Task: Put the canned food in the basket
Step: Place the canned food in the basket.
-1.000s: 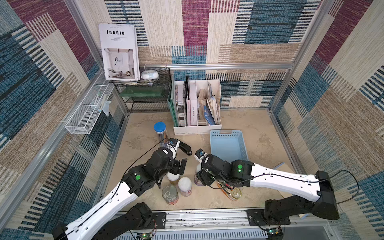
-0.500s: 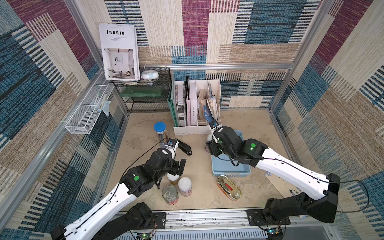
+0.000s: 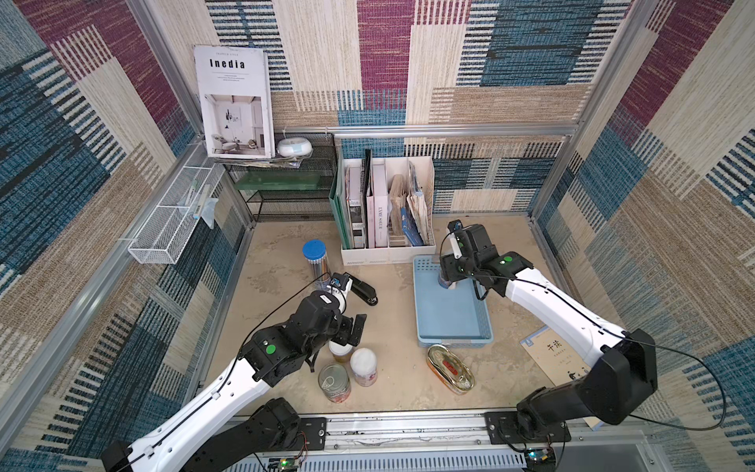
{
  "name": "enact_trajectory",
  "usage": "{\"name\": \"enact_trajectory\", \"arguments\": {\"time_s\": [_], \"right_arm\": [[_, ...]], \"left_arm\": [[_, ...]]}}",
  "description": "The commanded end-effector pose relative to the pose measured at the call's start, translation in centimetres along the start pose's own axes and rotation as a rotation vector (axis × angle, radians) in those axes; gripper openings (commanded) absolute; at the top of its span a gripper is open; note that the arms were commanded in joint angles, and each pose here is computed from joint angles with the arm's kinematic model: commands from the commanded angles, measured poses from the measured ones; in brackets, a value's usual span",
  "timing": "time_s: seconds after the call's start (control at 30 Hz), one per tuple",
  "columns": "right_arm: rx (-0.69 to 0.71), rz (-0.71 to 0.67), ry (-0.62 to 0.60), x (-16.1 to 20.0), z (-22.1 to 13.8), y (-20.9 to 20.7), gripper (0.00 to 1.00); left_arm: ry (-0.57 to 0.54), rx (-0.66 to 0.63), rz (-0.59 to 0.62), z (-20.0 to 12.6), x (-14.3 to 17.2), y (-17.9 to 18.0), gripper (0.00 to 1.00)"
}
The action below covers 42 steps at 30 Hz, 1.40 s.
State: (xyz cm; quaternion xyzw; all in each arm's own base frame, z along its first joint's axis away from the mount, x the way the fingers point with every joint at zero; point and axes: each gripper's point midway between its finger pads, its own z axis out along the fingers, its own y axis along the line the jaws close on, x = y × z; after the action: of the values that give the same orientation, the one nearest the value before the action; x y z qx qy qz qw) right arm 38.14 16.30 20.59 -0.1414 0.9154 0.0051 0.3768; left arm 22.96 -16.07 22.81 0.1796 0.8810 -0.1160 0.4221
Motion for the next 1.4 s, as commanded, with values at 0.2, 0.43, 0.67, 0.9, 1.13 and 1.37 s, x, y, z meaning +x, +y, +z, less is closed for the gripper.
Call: {"name": "enact_trajectory", "arguments": {"time_s": [0.2, 0.43, 0.67, 0.9, 1.13, 1.37], "right_arm": [[0.018, 0.059, -0.064, -2.2, 4.2, -2.7, 0.43], [0.059, 0.066, -0.051, -1.4, 6.0, -4.1, 0.43], [0.112, 0.06, -0.042, -0.4, 6.8, -5.2, 0.43], [0.114, 0.078, -0.027, 0.9, 7.4, -5.5, 0.64], [0.095, 0.081, -0.019, 1.2, 6.7, -5.3, 1.0], [0.07, 0.098, -0.027, 0.9, 5.6, -5.0, 1.0]], "left_arm": [[0.008, 0.017, -0.009, 0.2, 0.2, -0.3, 0.99], [0.016, 0.08, -0.009, 0.2, 0.3, -1.4, 0.99], [0.086, 0.158, -0.031, 0.0, 1.2, -2.8, 0.99], [0.221, 0.163, -0.102, -1.1, 3.1, -3.0, 0.99], [0.397, 0.259, -0.185, -2.6, 6.0, -5.2, 0.99], [0.515, 0.168, -0.113, -3.2, 8.9, -4.8, 0.99]]}}
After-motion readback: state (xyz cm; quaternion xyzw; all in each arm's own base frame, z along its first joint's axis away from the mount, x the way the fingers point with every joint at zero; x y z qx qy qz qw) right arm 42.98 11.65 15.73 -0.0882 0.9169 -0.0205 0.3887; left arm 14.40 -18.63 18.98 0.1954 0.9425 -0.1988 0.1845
